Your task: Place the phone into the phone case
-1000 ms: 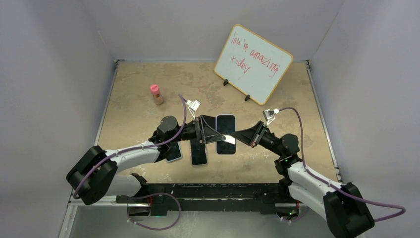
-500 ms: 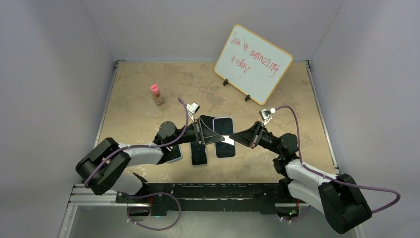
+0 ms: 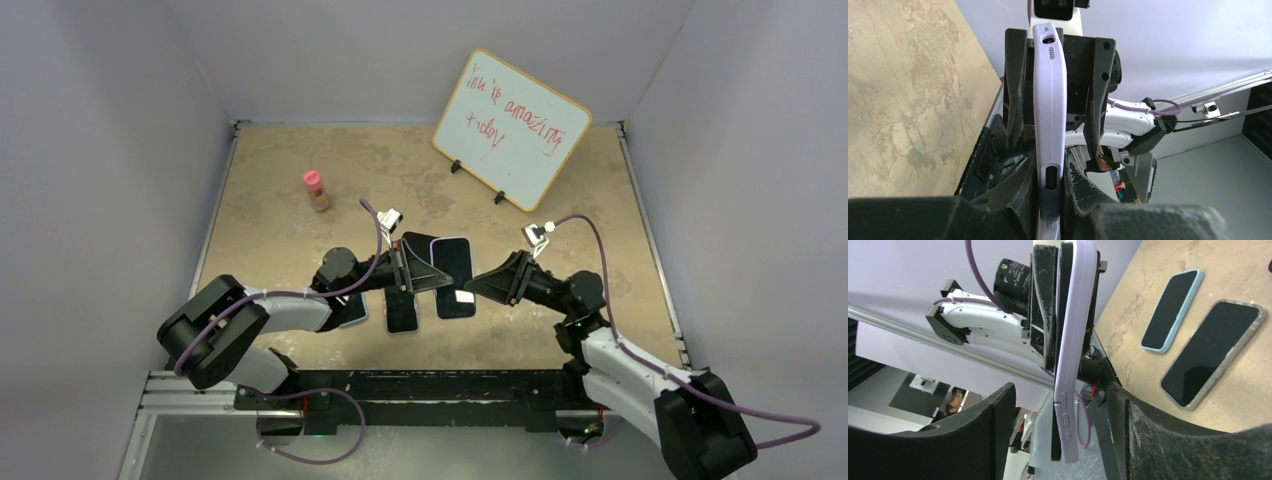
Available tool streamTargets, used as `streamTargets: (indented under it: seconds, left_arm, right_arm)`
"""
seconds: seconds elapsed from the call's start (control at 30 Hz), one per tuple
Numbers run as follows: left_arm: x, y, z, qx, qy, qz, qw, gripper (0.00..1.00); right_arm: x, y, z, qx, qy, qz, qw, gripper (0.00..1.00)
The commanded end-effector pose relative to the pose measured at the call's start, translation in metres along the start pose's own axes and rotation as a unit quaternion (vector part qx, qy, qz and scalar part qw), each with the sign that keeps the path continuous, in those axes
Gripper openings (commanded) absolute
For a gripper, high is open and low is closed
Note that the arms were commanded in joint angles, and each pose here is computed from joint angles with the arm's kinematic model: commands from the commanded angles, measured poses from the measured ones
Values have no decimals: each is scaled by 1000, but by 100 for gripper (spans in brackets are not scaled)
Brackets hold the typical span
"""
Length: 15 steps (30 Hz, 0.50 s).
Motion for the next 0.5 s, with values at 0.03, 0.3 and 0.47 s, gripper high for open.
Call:
streamTargets:
  seconds: [0.03,0.3,0.47]
  left_arm:
    - [-31,3,-10,-19,81,44,996,0]
    - [-30,9,-19,-29,117,13,993,0]
    - [-29,10,-20,-30,123,8,992,0]
  right_arm:
    - [-8,-6,17,49,-19,24,998,69]
    - [-6,-8,26,85,-11,15,996,58]
    - [-7,-6,26,83,-2,6,996,48]
Point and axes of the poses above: each gripper's point midway between its finger pads, its own y axis out along the fingers, its own x axis along the line the jaws close on, z = x × y, the point moved 2 cm from there along -y, back along the fingers, and after that the axes turned 12 degrees about -y, right-handed, at the moved point
